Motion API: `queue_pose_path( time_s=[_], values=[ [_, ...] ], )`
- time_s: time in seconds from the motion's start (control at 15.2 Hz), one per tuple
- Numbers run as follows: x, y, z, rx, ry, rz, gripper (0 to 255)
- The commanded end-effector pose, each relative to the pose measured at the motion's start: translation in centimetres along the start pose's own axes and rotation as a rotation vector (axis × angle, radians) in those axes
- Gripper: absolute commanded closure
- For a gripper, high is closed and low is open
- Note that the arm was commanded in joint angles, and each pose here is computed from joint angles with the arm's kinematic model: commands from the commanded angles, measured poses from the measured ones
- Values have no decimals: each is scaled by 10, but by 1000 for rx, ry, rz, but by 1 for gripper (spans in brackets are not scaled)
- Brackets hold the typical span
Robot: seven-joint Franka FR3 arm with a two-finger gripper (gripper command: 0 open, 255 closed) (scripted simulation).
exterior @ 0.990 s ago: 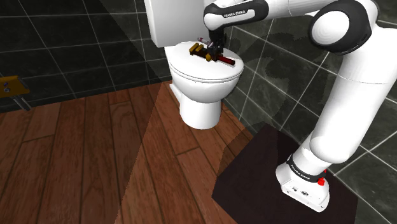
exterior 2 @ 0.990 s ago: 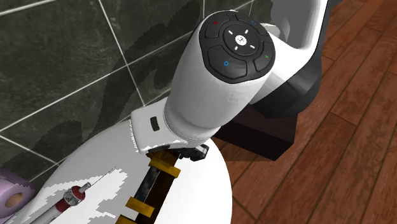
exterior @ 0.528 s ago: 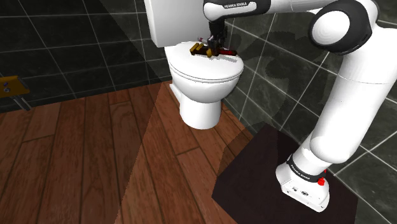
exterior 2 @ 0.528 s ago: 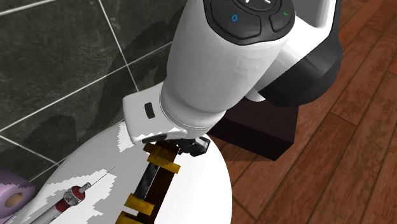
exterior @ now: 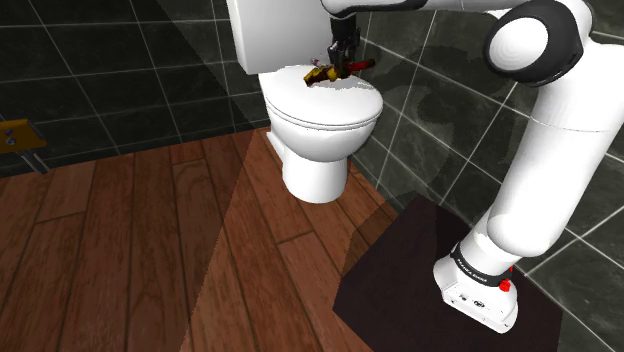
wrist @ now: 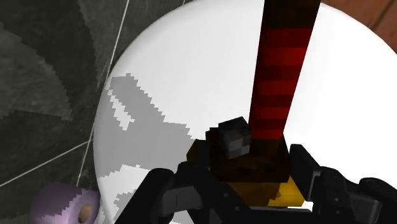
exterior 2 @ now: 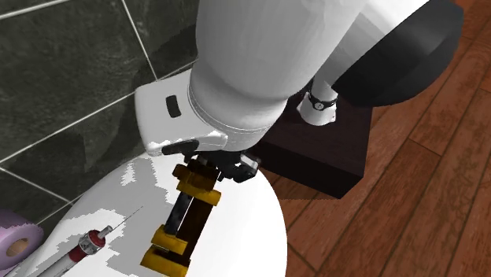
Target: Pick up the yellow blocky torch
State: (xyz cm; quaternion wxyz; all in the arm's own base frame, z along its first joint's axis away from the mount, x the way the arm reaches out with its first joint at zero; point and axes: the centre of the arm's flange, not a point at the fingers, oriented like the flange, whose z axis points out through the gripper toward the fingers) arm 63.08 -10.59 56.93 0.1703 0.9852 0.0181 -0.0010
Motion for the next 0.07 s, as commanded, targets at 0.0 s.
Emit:
queue_pose_path(
  time_s=[0.0],
  values=[
    [0,1,-3,0,0,0,255]
  ],
)
